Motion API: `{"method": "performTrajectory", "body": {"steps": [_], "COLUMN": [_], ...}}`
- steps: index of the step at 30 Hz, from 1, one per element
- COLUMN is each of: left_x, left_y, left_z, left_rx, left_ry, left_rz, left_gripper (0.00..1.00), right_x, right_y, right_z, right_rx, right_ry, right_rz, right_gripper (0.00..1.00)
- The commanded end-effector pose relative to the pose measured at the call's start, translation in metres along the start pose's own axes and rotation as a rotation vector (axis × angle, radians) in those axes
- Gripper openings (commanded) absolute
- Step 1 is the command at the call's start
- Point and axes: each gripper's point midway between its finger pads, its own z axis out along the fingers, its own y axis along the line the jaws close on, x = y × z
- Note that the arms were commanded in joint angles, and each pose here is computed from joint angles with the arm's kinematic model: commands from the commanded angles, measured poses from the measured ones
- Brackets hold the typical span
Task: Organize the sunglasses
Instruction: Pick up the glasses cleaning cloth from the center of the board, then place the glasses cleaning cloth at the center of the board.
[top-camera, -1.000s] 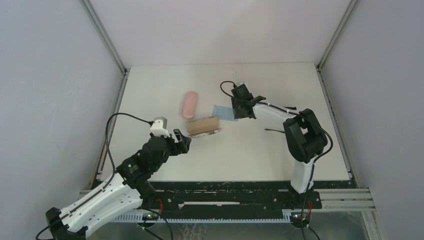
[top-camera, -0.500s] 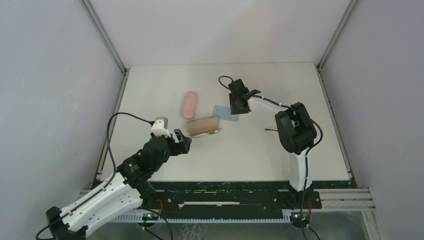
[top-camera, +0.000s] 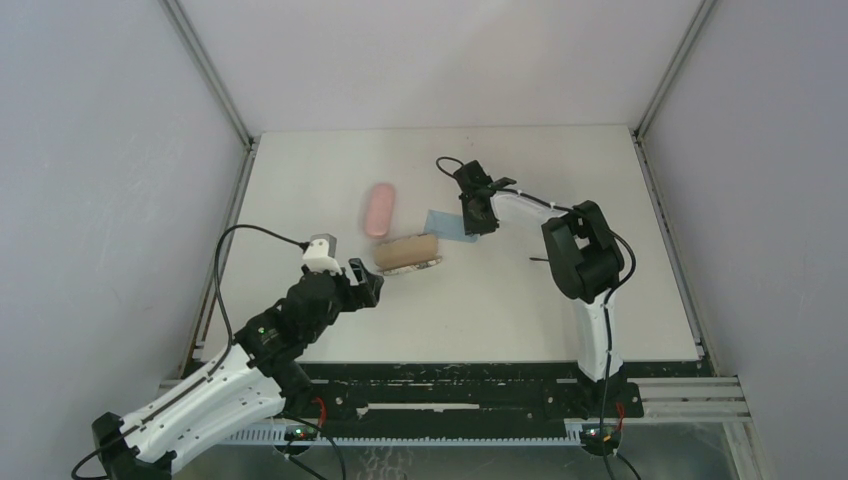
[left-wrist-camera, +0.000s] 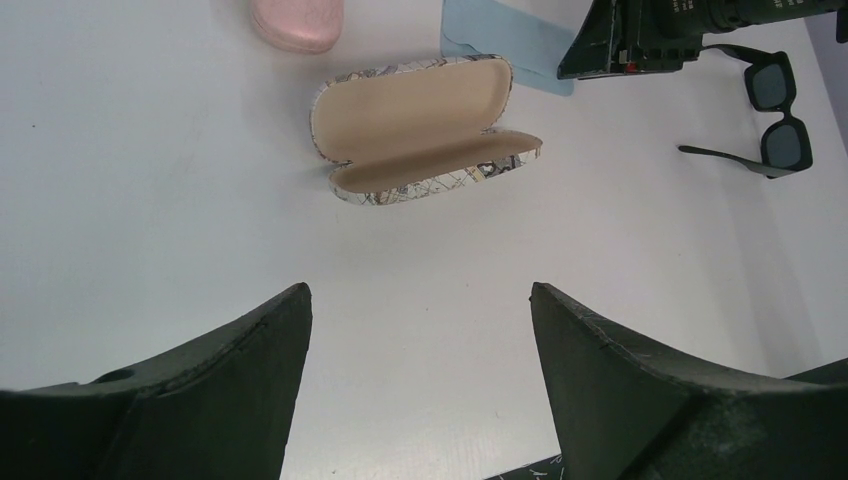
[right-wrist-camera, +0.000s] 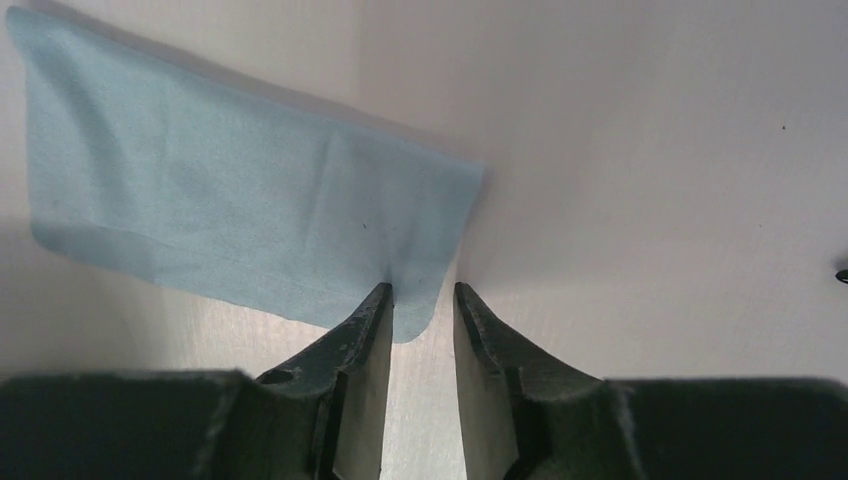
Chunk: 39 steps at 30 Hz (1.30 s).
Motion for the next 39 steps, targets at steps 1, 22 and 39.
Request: {"method": "performTrajectory", "body": {"steps": [1, 22, 39], "left_x": [-0.020, -0.030, -0.071], "left_y": [-0.011, -0.017, -0.047], "left_z": [-0.003, -0.008, -0.050], "left_rx": [0.035, 0.062, 0.263], "left_ry": [-0.052, -0.063, -0.193], "left_rz": [-0.003, 0.038, 0.057], "left_gripper": [0.84, 0.83, 0.84], "right_x": [-0.013, -0.052, 0.052], "right_y": [0.005, -0.023, 0.021], "right_z": [0.001, -0.082, -0.221], "right_rx": [-0.014, 0.048, -0.072], "right_ry": [-0.017, -0.285, -0.305], "right_rz": [0.021, 0.000, -0.422], "right_gripper": [0.26, 0.00, 0.00]}}
